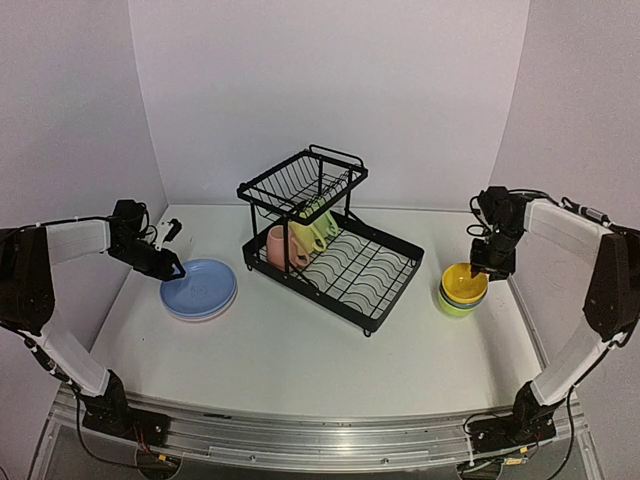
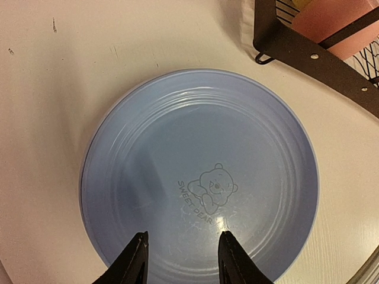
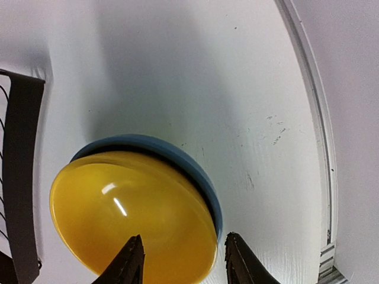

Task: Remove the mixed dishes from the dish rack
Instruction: Place the bowl at the center of the board, then pick up the cup from the dish rack.

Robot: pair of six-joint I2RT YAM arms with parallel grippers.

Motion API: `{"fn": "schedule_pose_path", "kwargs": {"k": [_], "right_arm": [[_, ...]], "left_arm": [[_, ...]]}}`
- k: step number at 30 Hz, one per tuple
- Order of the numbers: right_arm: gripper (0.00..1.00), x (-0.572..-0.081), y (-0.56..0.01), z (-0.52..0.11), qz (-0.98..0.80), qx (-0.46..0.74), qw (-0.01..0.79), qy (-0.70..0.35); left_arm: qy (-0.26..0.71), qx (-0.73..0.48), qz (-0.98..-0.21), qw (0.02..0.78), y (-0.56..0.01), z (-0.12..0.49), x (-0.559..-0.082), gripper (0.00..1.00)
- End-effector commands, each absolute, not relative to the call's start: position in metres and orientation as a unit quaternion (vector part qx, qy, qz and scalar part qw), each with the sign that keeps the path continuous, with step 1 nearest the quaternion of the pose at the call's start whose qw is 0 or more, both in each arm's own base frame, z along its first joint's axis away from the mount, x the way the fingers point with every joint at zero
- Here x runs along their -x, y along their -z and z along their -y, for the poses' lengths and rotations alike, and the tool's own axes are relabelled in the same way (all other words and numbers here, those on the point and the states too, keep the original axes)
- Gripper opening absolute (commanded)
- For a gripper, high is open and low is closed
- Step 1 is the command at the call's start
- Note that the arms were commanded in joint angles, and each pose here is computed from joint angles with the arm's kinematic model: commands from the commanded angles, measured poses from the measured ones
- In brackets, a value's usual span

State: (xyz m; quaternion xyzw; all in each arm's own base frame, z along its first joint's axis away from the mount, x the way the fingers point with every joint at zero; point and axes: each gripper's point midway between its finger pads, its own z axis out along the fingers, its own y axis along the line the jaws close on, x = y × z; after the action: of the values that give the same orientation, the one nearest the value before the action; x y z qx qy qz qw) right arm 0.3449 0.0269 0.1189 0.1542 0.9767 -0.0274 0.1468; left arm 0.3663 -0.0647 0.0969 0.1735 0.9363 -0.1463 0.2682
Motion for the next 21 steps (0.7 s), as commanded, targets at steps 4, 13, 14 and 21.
{"fn": "schedule_pose_path", "kwargs": {"k": [4,13,14,21], "right_arm": [[0.59,-0.348,-0.142,-0.015,-0.971,-0.164,0.166,0.054],[0.57,-0.356,-0.095,-0.031,-0.981,-0.169,0.097,0.025],[0.57,-0.357,-0.093,-0.032,-0.981,-0.17,0.096,0.023],[0.57,-0.363,-0.104,-0.03,-0.979,-0.167,0.114,0.026]], "left_arm": [[0.151,-0.179,-0.927,0.293,-0.117,0.067,-0.376,0.4],[0.146,-0.182,-0.927,0.295,-0.118,0.066,-0.376,0.4],[0.145,-0.182,-0.927,0.294,-0.118,0.066,-0.376,0.4],[0.147,-0.183,-0.926,0.297,-0.122,0.066,-0.377,0.4]]}}
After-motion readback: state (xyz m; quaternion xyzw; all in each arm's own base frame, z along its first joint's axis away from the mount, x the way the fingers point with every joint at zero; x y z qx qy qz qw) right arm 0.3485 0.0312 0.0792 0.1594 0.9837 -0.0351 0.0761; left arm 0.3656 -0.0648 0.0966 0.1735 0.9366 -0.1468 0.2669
